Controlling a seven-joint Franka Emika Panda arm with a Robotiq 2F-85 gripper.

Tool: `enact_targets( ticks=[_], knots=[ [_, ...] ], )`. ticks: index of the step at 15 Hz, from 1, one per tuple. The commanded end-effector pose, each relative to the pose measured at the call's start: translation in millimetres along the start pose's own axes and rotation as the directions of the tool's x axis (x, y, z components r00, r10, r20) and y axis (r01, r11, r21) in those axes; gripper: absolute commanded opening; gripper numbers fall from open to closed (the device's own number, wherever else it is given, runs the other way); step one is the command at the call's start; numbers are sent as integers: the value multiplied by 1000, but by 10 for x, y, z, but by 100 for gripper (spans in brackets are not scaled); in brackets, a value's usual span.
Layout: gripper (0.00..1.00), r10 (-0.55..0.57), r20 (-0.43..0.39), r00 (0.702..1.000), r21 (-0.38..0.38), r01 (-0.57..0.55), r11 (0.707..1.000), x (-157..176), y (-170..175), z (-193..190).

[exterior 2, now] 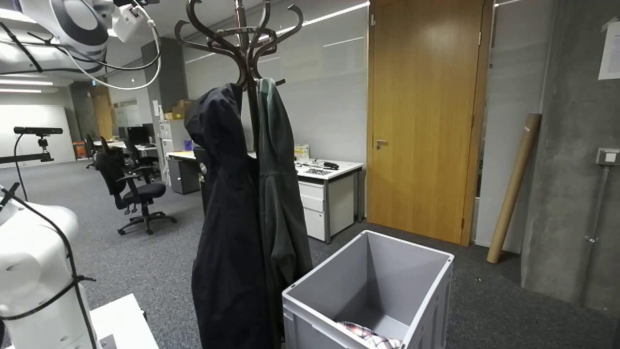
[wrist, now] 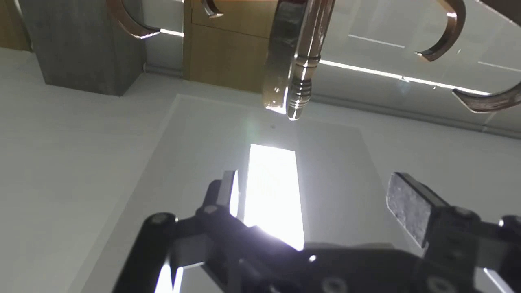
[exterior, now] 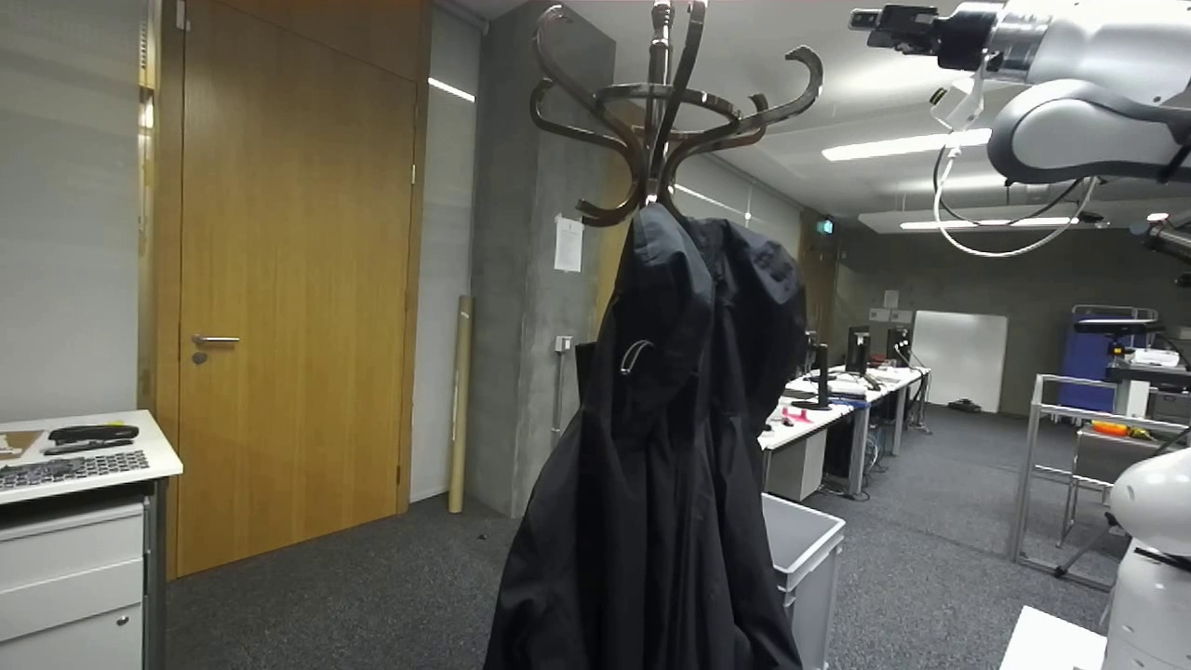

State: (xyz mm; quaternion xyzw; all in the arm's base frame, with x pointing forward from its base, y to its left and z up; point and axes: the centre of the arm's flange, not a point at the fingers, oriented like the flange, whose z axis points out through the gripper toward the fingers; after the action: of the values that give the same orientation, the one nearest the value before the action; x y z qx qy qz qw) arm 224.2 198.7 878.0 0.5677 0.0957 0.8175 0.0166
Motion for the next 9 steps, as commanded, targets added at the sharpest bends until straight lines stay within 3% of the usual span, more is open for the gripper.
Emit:
enact_targets(
  ticks=[1, 9],
  knots=[
    [100, -61, 79, 995, 13, 60, 998, 60, 40, -297],
    [100, -158, 224, 962, 26, 156, 987, 172, 54, -750]
  ],
)
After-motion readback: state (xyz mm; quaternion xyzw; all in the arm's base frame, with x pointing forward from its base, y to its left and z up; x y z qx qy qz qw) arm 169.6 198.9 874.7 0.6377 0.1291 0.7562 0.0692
